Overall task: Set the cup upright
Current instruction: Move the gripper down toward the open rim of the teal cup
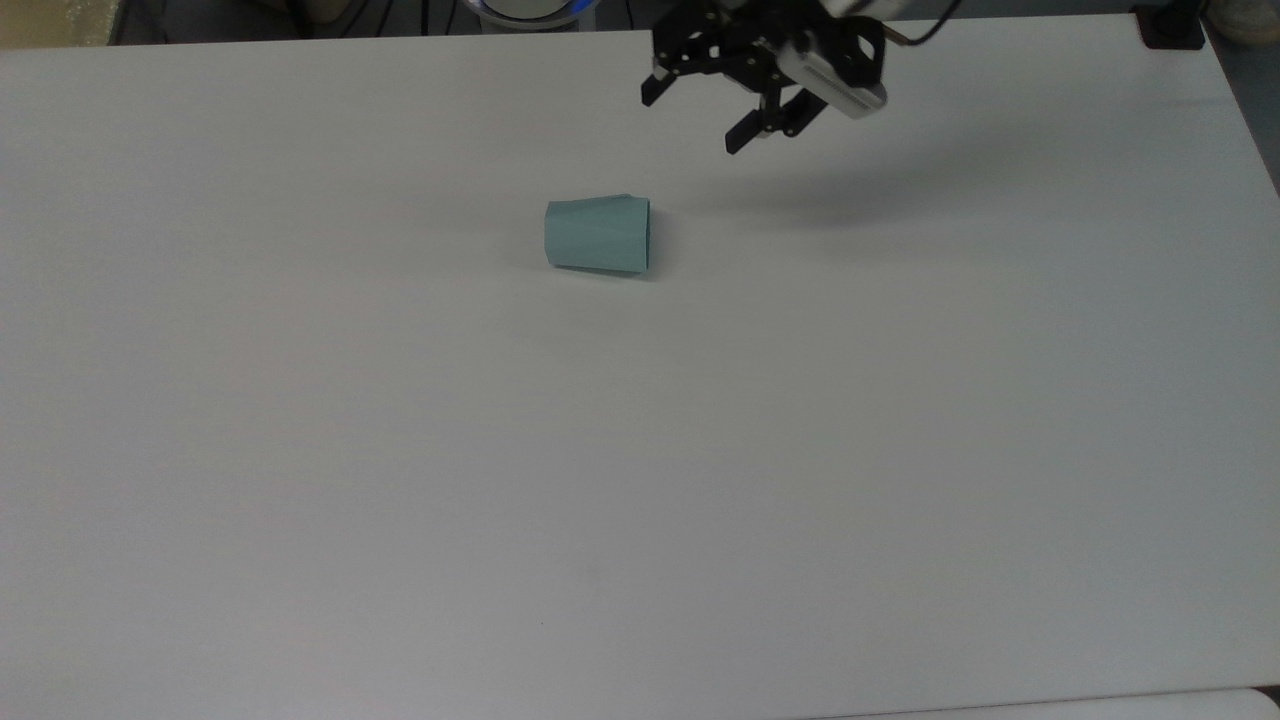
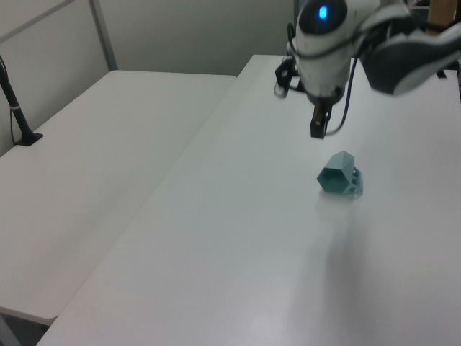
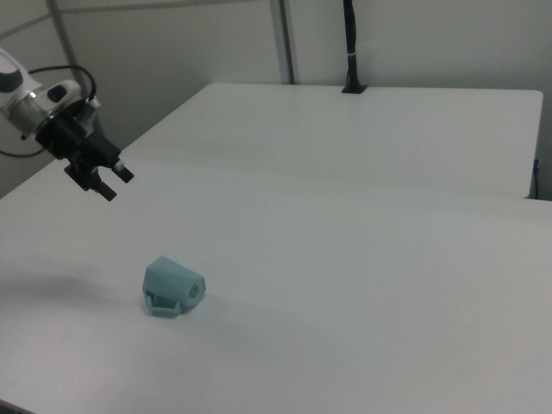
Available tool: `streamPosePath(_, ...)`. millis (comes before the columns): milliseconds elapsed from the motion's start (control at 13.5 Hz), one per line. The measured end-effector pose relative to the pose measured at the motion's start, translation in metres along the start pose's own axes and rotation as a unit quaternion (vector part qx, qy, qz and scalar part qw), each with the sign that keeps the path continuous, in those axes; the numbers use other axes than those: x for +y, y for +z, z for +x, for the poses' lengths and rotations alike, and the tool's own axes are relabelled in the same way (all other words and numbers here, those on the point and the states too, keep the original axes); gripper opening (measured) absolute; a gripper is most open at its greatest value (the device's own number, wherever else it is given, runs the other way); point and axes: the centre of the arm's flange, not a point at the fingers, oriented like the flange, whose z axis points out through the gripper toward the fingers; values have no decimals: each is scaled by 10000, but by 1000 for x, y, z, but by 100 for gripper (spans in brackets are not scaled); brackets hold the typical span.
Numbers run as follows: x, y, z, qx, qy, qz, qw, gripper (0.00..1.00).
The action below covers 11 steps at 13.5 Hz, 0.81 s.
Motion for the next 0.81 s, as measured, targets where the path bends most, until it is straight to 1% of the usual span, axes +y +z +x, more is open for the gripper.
streamPosePath(74, -15, 1, -4, 81, 2, -265, 9996, 100)
streamPosePath(148, -35, 3, -11, 189, 6, -596, 9980, 100)
streamPosePath(222, -52, 8, -14, 291, -2, -847, 9960, 100)
streamPosePath(370, -75, 19, -18, 382, -81, -1168, 9924, 100)
streamPosePath(519, -98, 39, -20, 375, -136, -1403, 9893, 100)
streamPosePath(815, -124, 72, -22, 230, -292, -1668, 9853, 100)
